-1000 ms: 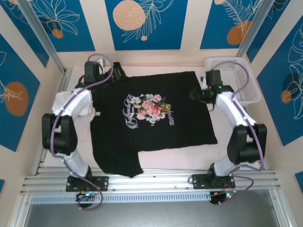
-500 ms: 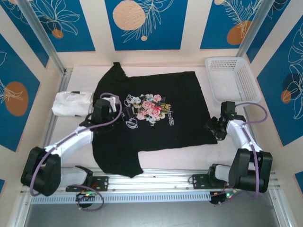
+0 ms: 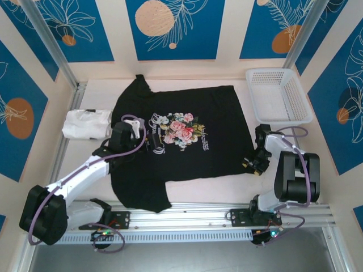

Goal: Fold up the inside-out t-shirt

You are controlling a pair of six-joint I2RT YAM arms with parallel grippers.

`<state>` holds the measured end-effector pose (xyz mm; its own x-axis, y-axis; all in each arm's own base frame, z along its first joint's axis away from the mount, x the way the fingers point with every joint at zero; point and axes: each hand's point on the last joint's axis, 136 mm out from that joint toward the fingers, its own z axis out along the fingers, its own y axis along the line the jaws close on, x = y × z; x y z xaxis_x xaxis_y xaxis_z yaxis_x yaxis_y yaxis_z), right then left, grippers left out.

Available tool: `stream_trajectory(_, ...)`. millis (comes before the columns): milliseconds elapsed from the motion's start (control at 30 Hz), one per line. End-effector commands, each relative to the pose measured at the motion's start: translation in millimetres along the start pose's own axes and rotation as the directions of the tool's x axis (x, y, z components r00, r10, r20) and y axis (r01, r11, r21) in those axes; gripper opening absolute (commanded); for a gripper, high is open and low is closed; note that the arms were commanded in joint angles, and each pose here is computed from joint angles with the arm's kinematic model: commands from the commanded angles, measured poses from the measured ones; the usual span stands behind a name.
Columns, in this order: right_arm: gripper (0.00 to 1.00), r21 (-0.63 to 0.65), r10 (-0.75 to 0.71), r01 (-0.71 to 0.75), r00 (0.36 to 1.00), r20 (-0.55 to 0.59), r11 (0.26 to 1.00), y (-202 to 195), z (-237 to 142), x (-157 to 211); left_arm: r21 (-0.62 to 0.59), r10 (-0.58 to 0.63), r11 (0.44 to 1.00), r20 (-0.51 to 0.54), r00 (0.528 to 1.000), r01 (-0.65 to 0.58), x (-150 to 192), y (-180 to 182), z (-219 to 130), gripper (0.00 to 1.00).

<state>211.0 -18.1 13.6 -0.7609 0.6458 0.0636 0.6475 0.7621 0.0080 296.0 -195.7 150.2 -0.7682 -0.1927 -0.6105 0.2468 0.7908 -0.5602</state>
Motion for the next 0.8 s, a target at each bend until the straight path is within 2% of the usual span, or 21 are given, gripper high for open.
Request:
stream_trajectory(0,0.45,0.018,-0.004,0.004,1.0,-0.018,1.0,1,5,-3,-0.018,0.051,0.998,-0.012,0.999,-0.052,0,-4,-5,0.74)
stream_trajectory(100,0.4,0.004,-0.026,0.026,0.999,-0.024,1.0,7,8,-5,-0.075,0.066,0.995,-0.061,0.996,-0.07,12,5,-5,0.74)
stream_trajectory(267,0.2,-0.043,-0.071,0.071,0.997,-0.002,0.997,15,3,-8,-0.133,0.078,0.986,-0.144,0.987,-0.097,39,15,-12,0.73)
stream_trajectory(433,0.02,-0.125,-0.12,0.131,0.988,0.093,0.983,33,-20,-13,-0.157,0.098,0.977,-0.261,0.96,-0.142,72,14,-20,0.71)
stream_trajectory(667,0.0,-0.215,-0.16,0.205,0.965,0.21,0.955,51,-48,-18,-0.217,0.117,0.946,-0.461,0.88,-0.239,145,15,-49,0.66)
stream_trajectory(767,0.0,-0.234,-0.177,0.233,0.956,0.235,0.944,54,-55,-18,-0.163,0.167,0.942,-0.533,0.829,-0.295,171,3,-57,0.65)
